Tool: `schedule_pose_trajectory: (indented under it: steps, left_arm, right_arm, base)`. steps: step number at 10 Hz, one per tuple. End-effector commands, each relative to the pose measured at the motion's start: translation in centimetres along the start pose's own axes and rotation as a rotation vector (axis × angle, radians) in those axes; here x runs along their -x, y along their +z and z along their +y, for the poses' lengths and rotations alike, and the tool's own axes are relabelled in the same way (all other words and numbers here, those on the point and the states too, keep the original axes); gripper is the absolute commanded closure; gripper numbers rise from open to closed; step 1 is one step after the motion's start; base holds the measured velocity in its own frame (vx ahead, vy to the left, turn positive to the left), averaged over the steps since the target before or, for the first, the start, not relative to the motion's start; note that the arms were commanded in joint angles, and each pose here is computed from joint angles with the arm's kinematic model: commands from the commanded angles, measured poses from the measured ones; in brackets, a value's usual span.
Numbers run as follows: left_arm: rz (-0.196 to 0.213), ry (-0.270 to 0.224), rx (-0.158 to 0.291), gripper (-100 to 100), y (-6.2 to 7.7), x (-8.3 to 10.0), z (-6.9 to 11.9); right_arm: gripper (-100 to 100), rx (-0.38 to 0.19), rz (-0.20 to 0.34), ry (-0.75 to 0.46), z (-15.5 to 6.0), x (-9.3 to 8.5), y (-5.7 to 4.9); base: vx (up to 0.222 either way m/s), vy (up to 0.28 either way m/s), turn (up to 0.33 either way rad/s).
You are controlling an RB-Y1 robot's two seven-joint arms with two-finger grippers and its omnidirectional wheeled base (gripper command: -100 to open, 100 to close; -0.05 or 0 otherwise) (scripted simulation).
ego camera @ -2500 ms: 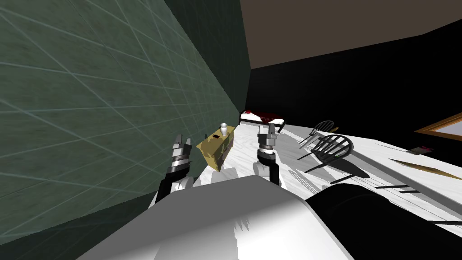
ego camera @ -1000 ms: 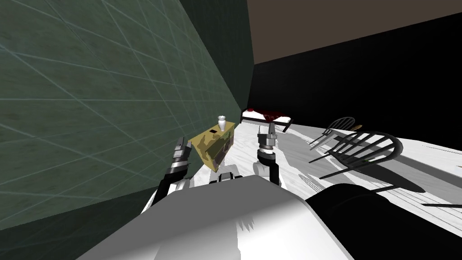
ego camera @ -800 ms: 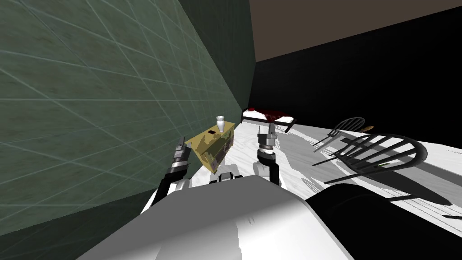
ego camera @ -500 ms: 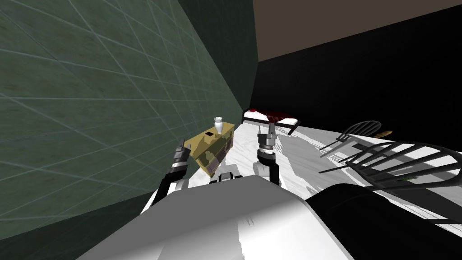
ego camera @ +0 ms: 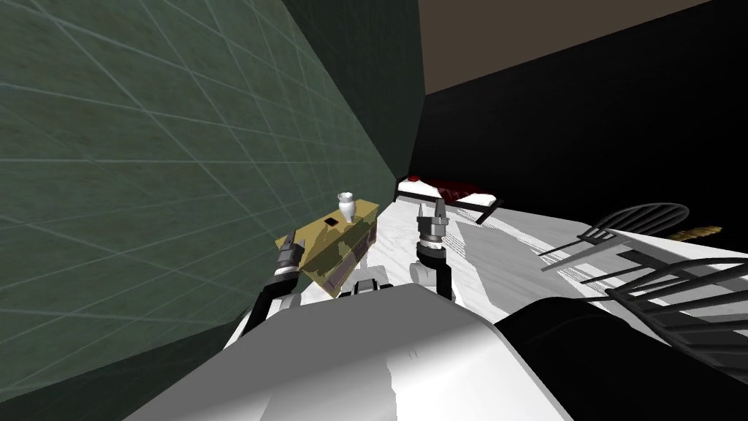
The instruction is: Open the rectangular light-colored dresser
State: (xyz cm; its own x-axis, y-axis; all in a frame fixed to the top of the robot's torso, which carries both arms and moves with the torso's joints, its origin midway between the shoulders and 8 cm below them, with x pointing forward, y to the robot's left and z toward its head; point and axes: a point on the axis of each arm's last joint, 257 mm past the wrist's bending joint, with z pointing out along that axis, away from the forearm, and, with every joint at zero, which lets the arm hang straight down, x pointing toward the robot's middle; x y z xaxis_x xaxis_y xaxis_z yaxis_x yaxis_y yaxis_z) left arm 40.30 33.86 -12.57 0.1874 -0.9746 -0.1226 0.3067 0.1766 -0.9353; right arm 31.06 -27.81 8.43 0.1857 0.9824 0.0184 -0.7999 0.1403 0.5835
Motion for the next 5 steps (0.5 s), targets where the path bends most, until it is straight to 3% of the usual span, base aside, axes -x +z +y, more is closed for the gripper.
schedule_pose_trajectory:
  steps: [1, 3, 4, 5]
  left_arm:
    - [-0.029, 0.001, 0.051, -100, -0.1, 1.7, 2.4]
    - [-0.059, -0.002, 0.101, -100, -0.7, 3.3, 4.7]
    - [-0.059, -0.002, 0.101, -100, -0.7, 3.3, 4.7]
    - [-0.076, -0.004, 0.127, -100, -1.0, 4.1, 6.0]
  right_arm:
    - [0, 0.0, 0.0, 0.0, 0.0, 0.0, 0.0]
    - [0, 0.0, 0.0, 0.0, 0.0, 0.0, 0.0]
    - [0, 0.0, 0.0, 0.0, 0.0, 0.0, 0.0]
    - [0, 0.0, 0.0, 0.0, 0.0, 0.0, 0.0]
  base:
    - [0.17, -0.208, 0.117]
    - [0.177, -0.246, 0.14]
    - [0.156, -0.208, 0.042]
    - [0.135, -0.187, 0.083]
